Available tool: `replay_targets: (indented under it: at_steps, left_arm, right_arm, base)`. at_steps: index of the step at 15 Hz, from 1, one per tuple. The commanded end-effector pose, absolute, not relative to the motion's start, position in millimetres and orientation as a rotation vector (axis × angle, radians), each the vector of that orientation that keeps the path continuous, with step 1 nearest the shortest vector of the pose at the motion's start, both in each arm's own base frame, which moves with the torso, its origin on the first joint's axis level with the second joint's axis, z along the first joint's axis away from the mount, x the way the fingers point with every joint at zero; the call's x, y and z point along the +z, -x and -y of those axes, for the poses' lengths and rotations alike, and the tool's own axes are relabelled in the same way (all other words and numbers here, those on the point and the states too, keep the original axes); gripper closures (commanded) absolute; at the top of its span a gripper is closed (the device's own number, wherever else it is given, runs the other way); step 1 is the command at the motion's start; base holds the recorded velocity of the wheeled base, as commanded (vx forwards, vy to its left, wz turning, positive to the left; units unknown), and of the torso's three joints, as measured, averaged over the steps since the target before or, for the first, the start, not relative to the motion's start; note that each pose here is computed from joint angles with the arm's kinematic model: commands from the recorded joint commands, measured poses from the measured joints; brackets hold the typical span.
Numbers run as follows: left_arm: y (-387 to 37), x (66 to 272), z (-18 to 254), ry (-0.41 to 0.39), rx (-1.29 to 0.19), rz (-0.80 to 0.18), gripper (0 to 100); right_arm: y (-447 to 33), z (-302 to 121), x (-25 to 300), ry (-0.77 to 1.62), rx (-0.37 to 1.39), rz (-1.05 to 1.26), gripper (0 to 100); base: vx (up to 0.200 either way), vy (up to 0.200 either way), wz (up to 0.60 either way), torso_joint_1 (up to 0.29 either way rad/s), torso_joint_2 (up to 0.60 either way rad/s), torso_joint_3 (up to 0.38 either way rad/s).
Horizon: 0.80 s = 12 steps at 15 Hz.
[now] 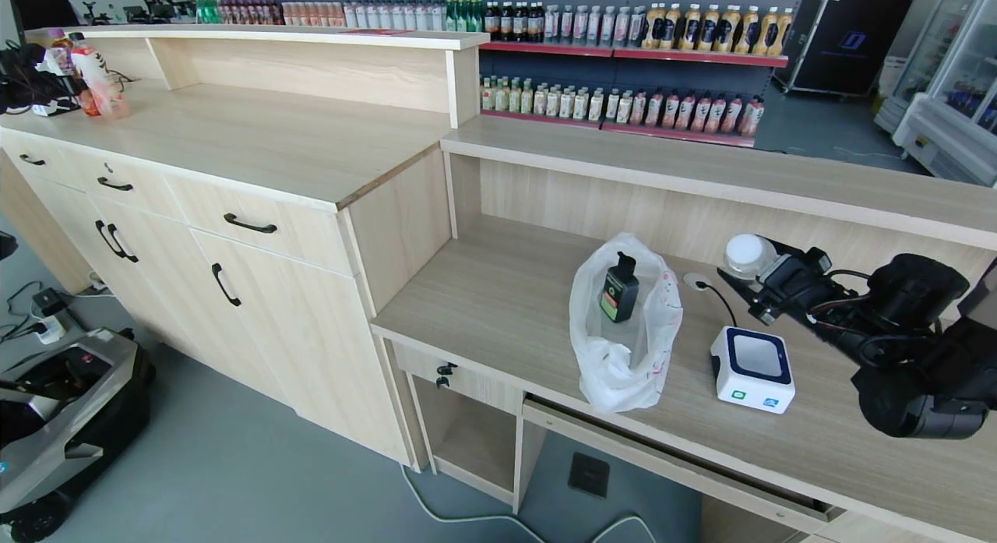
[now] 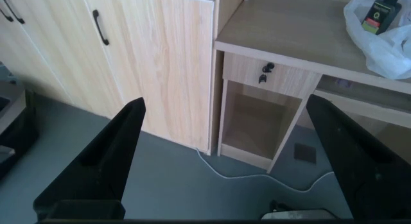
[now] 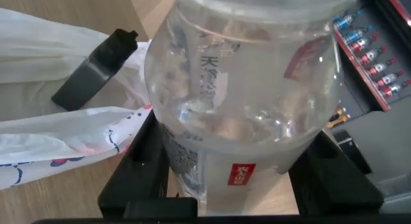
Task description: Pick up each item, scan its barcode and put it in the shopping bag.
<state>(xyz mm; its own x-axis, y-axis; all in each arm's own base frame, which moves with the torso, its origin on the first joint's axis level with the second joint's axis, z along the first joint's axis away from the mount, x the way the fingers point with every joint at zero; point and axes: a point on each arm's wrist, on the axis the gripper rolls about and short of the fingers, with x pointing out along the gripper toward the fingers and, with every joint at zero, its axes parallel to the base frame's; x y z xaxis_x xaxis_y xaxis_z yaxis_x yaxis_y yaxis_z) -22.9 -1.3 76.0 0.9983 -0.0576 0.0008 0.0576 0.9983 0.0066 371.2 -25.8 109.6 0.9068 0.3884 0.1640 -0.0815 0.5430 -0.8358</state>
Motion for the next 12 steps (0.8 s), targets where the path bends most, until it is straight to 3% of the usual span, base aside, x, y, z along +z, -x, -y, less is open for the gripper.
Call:
replay_targets:
  at_steps: [1, 12]
  left_arm:
    - [22.8, 76.1, 1.3, -0.006, -0.057, 0.002, 0]
    - [22.8, 76.1, 1.3, -0.006, -0.057, 0.002, 0]
  right_arm:
    - [-384.1, 32.3, 94.2, 0.959, 0.289, 0.330, 100]
    - [-408.8, 47.2, 59.2, 0.967, 0.362, 0.331, 100]
  base:
    - [0.000, 0.000, 0.00, 0.000, 0.00, 0.000]
    - [0.000, 0.000, 0.00, 0.000, 0.00, 0.000]
